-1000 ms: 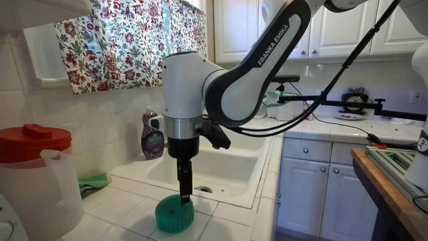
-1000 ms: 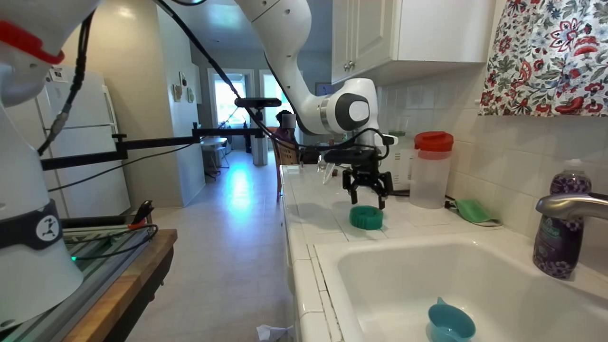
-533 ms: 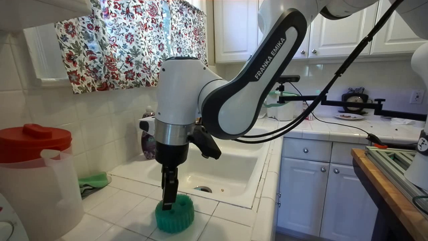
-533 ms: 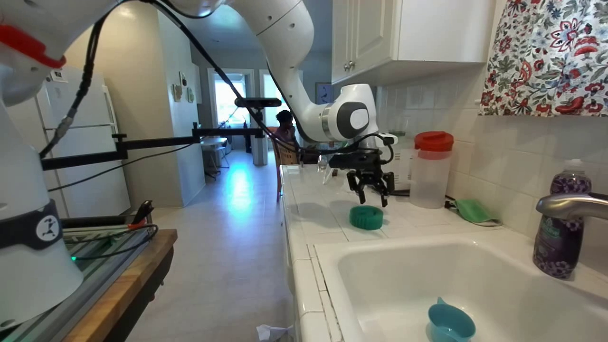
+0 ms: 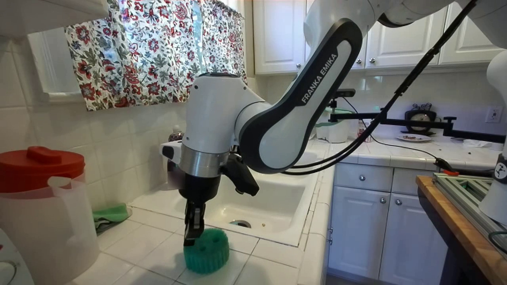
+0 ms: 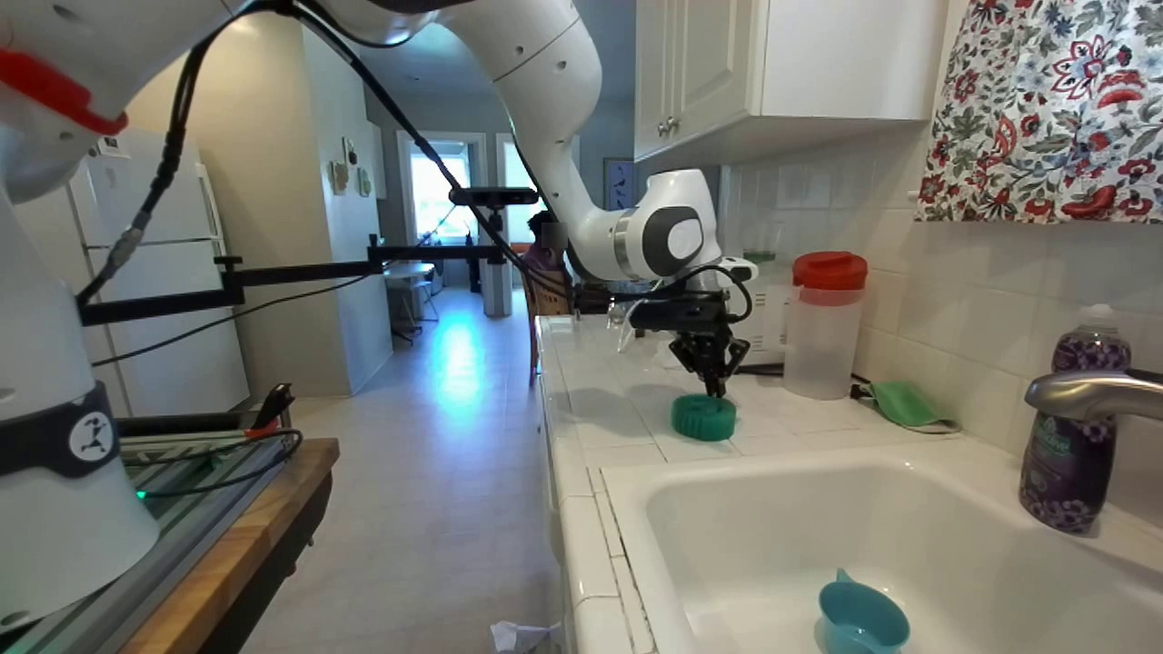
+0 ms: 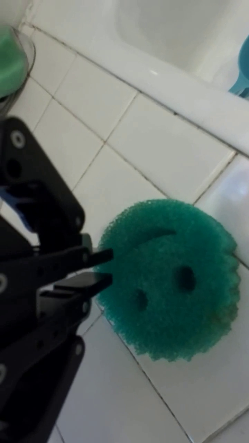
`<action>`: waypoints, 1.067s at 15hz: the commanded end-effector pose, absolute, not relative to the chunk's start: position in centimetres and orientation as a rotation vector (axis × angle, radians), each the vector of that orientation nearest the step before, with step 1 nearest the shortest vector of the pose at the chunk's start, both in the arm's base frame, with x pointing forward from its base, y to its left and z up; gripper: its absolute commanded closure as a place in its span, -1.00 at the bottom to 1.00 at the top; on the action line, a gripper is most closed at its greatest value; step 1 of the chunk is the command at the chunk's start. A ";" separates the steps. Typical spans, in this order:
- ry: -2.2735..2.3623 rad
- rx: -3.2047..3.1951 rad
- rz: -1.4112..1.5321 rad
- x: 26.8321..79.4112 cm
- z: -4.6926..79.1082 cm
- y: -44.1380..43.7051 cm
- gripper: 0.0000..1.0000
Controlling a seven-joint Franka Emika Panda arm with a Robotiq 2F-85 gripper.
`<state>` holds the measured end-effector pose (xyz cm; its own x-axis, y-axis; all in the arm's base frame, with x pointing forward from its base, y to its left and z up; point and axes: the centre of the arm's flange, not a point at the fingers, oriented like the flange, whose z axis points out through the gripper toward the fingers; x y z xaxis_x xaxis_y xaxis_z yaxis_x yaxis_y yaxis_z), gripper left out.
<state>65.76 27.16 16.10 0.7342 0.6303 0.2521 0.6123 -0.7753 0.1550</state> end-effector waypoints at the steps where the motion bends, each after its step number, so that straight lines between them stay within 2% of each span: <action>1: 1.035 2.846 0.477 65.9 16.7 27.2 1.00; 4: 1.040 2.852 0.480 66.1 16.6 27.0 1.00; 5: 1.038 2.851 0.478 66.0 16.6 27.0 0.48; 6: 1.036 2.852 0.475 65.9 16.6 27.0 0.98; 9: 1.043 2.855 0.468 64.9 16.6 27.2 1.00; 11: 1.052 2.856 0.446 64.1 16.6 27.4 0.46; 14: 1.058 2.862 0.412 62.8 16.5 27.2 0.02; 16: 1.043 2.865 0.396 62.1 16.6 26.8 -0.11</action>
<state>64.12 27.80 15.82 0.7265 0.6469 0.2318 0.6293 -0.7618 0.1537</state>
